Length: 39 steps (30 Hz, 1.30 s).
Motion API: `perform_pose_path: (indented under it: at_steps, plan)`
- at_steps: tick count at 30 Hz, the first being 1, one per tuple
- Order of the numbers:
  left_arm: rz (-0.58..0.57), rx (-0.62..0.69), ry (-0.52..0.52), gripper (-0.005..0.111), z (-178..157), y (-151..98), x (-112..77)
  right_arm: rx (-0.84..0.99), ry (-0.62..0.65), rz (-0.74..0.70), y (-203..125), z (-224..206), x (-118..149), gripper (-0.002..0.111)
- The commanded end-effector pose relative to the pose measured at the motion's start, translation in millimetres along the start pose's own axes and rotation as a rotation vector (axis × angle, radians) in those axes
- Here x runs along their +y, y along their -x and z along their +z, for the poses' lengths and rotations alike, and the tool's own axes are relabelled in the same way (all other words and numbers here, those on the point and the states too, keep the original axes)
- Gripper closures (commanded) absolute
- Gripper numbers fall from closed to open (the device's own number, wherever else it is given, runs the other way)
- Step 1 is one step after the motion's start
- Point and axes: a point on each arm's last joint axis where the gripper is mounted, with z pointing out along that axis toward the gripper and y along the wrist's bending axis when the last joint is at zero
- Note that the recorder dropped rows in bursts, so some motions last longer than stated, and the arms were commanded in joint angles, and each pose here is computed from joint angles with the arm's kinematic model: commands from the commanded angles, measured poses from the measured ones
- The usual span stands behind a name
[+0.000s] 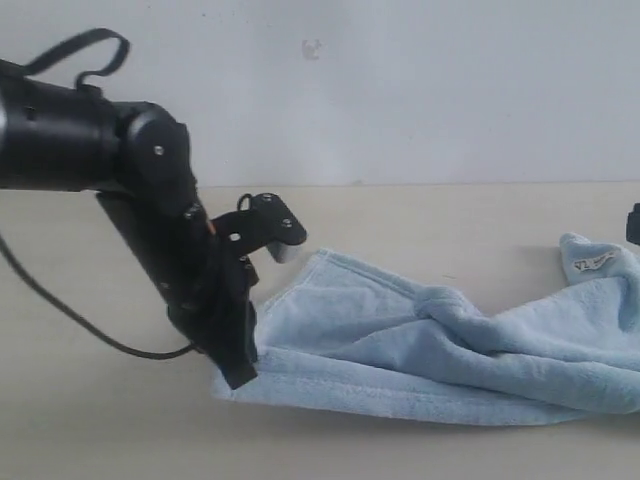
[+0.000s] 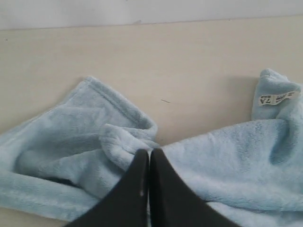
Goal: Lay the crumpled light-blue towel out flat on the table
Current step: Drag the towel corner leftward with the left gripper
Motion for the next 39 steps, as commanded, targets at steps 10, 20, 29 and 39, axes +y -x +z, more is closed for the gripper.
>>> perform_pose_path:
  at_steps: [10,20,29,39]
  plan:
    - [-0.196,-0.122,0.270,0.103,-106.8,-88.9,-25.0,0.280,-0.213,-0.108,34.3,46.6,-35.8,0.108]
    - [-0.217,-0.203,0.402,0.103,-132.6,-127.0,-47.2,0.476,-0.327,-0.084,13.2,53.7,-51.3,0.091]
    - [-0.280,-0.179,0.464,0.103,-130.9,-140.4,-47.9,0.515,-0.578,-0.051,-0.4,41.9,-85.4,0.061]
    - [-0.292,-0.191,0.480,0.103,-133.6,-141.5,-48.1,0.627,-0.560,0.011,-31.4,77.9,-112.4,0.061]
